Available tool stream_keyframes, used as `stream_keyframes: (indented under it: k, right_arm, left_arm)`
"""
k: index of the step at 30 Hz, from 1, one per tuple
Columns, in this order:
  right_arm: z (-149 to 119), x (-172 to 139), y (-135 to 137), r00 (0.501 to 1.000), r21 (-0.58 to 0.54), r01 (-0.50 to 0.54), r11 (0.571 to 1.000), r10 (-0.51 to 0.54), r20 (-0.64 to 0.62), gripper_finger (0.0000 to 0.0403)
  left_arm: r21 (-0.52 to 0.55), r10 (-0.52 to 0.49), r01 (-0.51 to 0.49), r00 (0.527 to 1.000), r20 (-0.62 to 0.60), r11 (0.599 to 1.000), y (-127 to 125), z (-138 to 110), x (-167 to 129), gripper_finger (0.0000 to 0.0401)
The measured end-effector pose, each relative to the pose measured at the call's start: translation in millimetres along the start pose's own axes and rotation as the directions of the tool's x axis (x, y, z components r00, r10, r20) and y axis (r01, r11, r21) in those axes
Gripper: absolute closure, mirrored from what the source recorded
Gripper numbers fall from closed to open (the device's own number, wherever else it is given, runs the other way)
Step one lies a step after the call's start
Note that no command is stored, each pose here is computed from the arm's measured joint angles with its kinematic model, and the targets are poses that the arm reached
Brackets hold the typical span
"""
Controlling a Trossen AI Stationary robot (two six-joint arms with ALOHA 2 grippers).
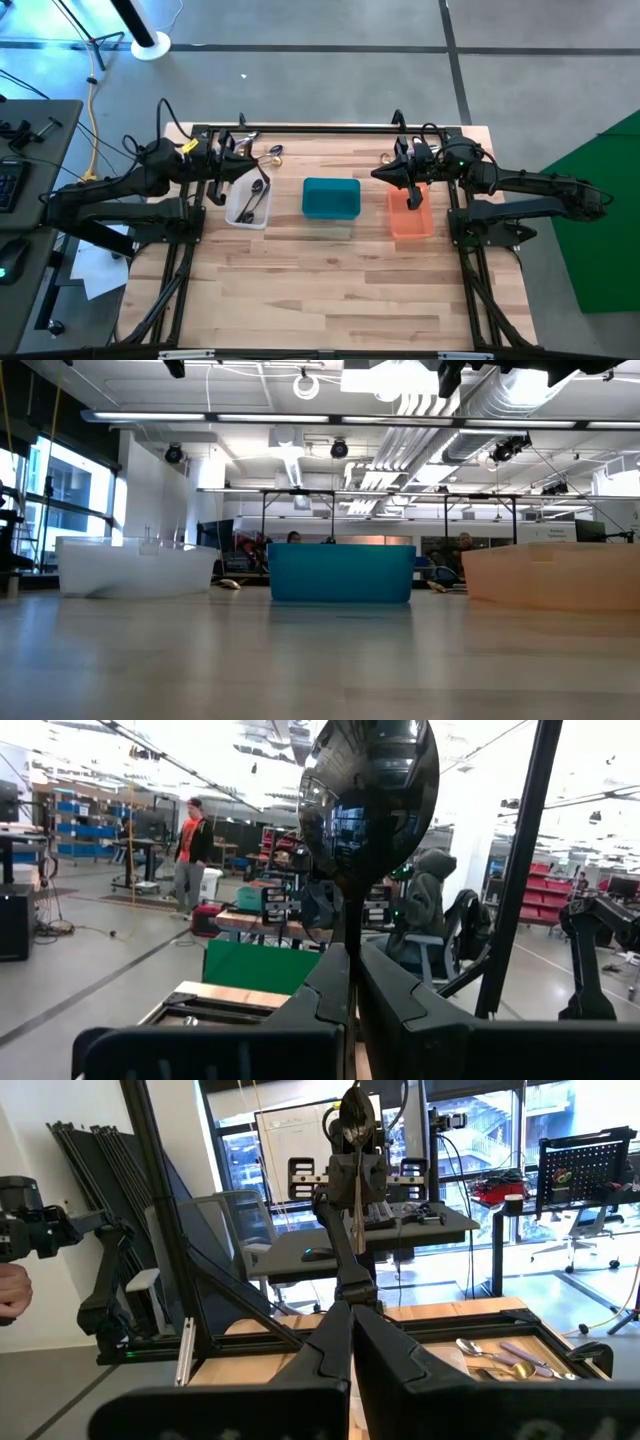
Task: Sort silverware by color (type)
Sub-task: Put the black spoon into the transparent bin
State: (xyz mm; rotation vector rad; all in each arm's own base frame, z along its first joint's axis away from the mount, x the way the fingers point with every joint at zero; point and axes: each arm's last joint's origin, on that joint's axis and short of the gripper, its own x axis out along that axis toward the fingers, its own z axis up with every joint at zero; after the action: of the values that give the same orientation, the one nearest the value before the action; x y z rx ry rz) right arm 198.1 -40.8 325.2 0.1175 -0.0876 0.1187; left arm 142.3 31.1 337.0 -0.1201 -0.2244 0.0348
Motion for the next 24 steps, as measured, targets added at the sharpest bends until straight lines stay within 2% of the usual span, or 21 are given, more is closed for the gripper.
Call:
stream_keyframes:
  k: [24]
  right_arm:
    - [0.1, -0.1, 0.1, 1.000, 0.000, 0.000, 1.000, 0.000, 0.000, 0.0403]
  left_arm:
    - [0.044, 0.001, -0.001, 1.000, -0.001, 0.999, 0.0, -0.1, 0.0, 0.0401]
